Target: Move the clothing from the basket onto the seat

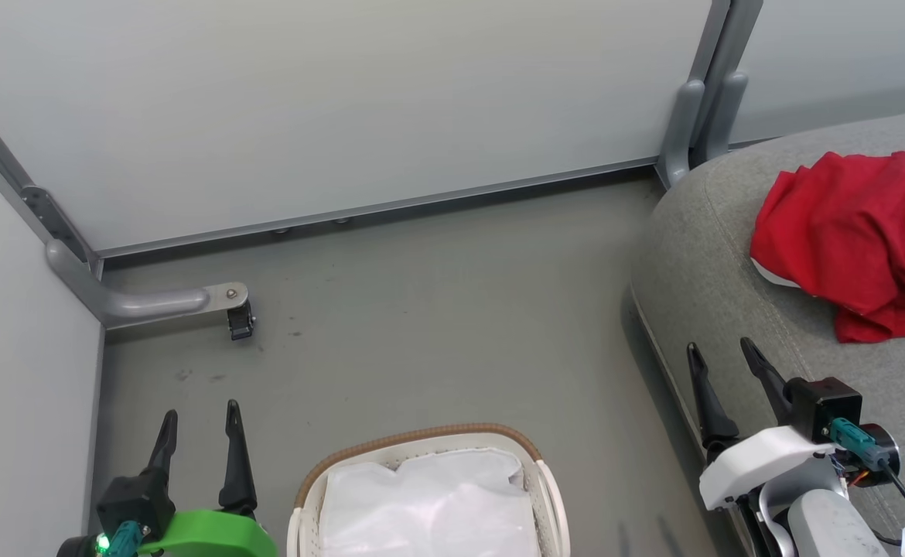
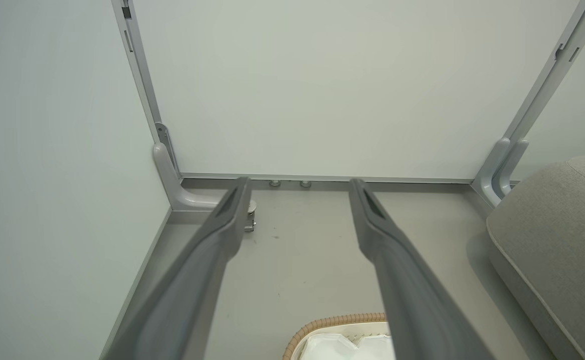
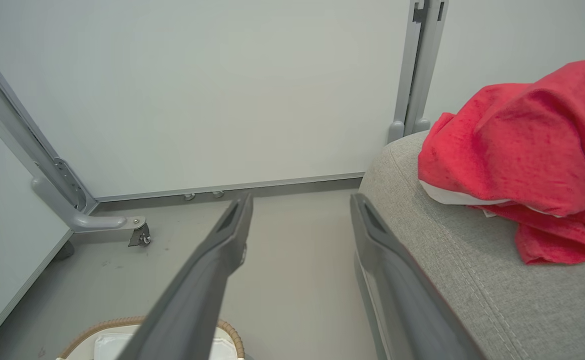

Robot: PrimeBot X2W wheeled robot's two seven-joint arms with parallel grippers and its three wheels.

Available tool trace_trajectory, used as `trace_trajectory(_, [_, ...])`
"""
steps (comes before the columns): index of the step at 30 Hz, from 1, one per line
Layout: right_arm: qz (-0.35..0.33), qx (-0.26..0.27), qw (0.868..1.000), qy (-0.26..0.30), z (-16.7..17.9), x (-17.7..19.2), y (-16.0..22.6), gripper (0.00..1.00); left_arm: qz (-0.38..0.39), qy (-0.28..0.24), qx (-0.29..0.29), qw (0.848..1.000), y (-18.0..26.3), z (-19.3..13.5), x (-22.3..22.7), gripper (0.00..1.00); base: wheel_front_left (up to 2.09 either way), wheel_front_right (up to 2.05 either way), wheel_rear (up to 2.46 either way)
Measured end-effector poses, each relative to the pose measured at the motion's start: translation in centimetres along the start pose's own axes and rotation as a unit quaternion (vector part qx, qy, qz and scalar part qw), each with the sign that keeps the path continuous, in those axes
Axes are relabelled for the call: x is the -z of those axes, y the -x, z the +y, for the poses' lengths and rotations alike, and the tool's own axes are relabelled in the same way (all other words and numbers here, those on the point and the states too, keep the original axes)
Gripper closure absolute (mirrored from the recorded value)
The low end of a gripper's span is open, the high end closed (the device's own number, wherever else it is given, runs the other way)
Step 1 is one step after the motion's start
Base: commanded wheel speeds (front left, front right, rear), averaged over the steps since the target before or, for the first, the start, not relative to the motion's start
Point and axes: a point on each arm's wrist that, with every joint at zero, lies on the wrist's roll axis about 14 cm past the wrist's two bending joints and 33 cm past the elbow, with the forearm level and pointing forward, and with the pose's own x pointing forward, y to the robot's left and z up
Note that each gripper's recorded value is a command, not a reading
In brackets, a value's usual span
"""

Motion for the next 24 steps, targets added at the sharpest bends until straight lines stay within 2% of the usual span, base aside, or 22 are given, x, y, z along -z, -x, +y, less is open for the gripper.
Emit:
trace_trajectory(5, [-0.003, -0.003, 1.000, 0.000, 0.2, -0.2, 0.0, 0.00, 0.003, 0.007, 0.002, 1.000, 0.4, 0.0, 0.2, 0.00, 0.00, 0.00, 0.00])
trace_trajectory(6, [0.000, -0.003, 1.000, -0.001, 0.2, 0.0, 0.1, 1.00, 0.006, 0.007, 0.002, 1.000, 0.5, 0.0, 0.4, 1.00, 0.00, 0.00, 0.00])
trace_trajectory(10, [0.027, 0.002, 1.000, -0.009, 0.2, 1.7, 0.8, 1.00, 0.026, 0.011, -0.002, 1.000, 0.9, 0.0, 1.6, 1.00, 0.00, 0.00, 0.00])
trace_trajectory(24, [0.029, 0.038, 0.990, -0.133, -0.8, 1.5, 0.7, 1.00, 0.043, 0.132, -0.040, 0.990, 0.9, 1.5, 1.9, 1.00, 0.00, 0.00, 0.00])
